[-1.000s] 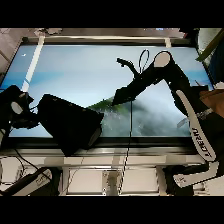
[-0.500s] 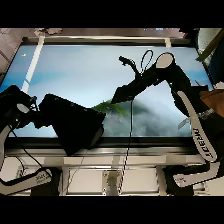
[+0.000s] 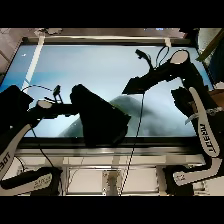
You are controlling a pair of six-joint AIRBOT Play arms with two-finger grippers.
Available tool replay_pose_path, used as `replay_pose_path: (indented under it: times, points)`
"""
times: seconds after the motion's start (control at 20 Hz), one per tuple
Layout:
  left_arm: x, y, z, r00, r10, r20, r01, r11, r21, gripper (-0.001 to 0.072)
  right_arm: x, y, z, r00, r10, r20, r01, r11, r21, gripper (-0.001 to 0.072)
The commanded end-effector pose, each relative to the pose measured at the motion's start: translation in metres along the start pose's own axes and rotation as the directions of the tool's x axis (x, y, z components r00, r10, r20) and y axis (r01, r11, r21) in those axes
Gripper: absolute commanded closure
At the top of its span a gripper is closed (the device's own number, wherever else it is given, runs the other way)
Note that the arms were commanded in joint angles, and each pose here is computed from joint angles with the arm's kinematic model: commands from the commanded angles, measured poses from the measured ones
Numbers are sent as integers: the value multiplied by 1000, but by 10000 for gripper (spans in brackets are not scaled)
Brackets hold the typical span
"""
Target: Fold the clothes and pants, and hang the long-sleeved shirts on hangers.
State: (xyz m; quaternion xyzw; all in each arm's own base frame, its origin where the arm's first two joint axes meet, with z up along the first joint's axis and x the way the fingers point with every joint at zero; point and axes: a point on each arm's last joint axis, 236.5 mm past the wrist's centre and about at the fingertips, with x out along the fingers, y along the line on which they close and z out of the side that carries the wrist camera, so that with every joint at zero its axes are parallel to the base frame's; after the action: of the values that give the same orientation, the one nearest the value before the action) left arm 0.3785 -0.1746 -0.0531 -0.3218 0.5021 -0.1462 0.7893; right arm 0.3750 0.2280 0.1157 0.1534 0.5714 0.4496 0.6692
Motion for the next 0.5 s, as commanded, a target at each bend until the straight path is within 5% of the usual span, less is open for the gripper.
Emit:
replay_pose_path:
  times: [0.0,0.1,0.2,0.45]
  points:
    - [22,-50,1,987,-28,158,30,1000,-11,681,-38,-39,9,995,-40,90,32,996,85,165]
    - [26,-60,-3,984,-34,177,36,999,-10,633,-57,-57,10,990,-62,128,46,991,124,165]
    - [26,-62,-12,990,-45,137,47,999,-8,4,-75,-74,10,983,-85,163,59,985,160,165]
    - [-15,-72,9,982,-103,156,97,994,42,10,-109,-112,-11,974,-164,158,124,963,240,166]
